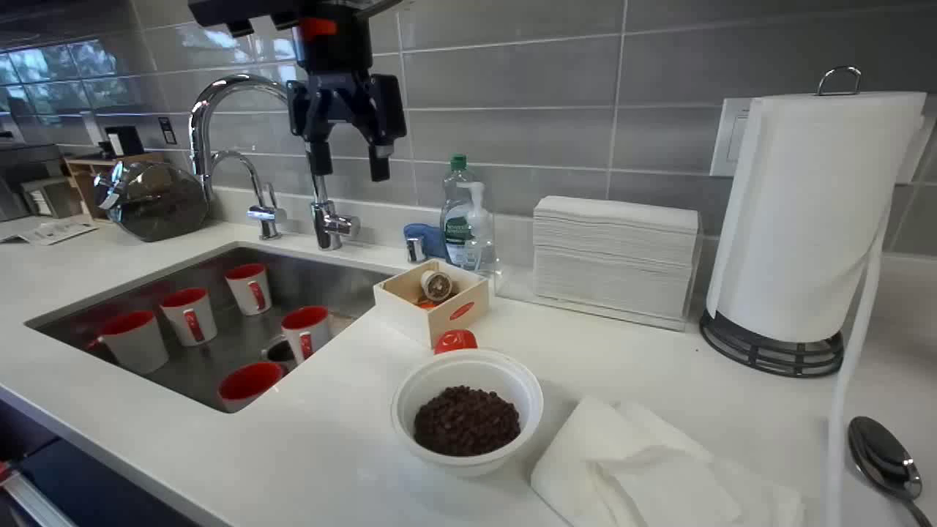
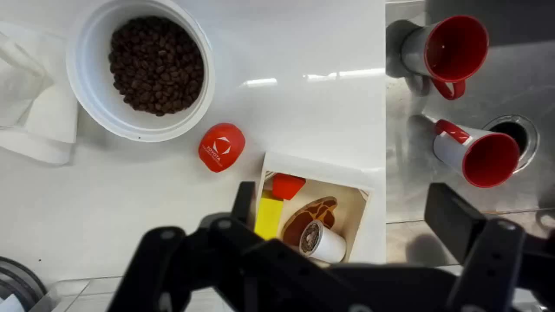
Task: Put the orange item in the box
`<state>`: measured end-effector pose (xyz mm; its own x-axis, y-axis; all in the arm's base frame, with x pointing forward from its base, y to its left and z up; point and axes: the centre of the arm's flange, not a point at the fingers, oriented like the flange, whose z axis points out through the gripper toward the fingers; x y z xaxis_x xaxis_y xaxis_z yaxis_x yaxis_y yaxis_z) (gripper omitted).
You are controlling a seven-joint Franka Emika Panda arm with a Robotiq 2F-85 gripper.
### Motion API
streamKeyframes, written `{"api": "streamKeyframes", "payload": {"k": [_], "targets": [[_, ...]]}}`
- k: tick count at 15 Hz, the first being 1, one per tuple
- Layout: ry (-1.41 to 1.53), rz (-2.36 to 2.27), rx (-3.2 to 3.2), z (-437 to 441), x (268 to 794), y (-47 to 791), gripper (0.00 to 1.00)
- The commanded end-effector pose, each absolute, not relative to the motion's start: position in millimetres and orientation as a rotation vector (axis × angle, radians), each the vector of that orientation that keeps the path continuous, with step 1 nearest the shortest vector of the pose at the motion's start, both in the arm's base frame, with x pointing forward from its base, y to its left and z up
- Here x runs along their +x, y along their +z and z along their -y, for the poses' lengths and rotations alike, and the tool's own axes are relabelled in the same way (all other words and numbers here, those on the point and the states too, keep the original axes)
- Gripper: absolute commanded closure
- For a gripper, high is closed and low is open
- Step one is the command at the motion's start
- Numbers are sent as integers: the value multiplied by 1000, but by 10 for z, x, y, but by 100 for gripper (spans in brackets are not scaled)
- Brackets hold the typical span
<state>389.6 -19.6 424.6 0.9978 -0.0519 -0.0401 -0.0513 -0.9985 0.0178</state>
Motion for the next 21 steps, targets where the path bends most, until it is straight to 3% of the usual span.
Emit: {"api": "streamKeyframes", "payload": {"k": [1, 7, 21], "targets": [[-63, 81, 3123, 196, 3896, 4246, 0], [-87, -23, 3084, 267, 4087, 4063, 0], [-393, -836, 3024, 961, 4709, 2822, 0]]}}
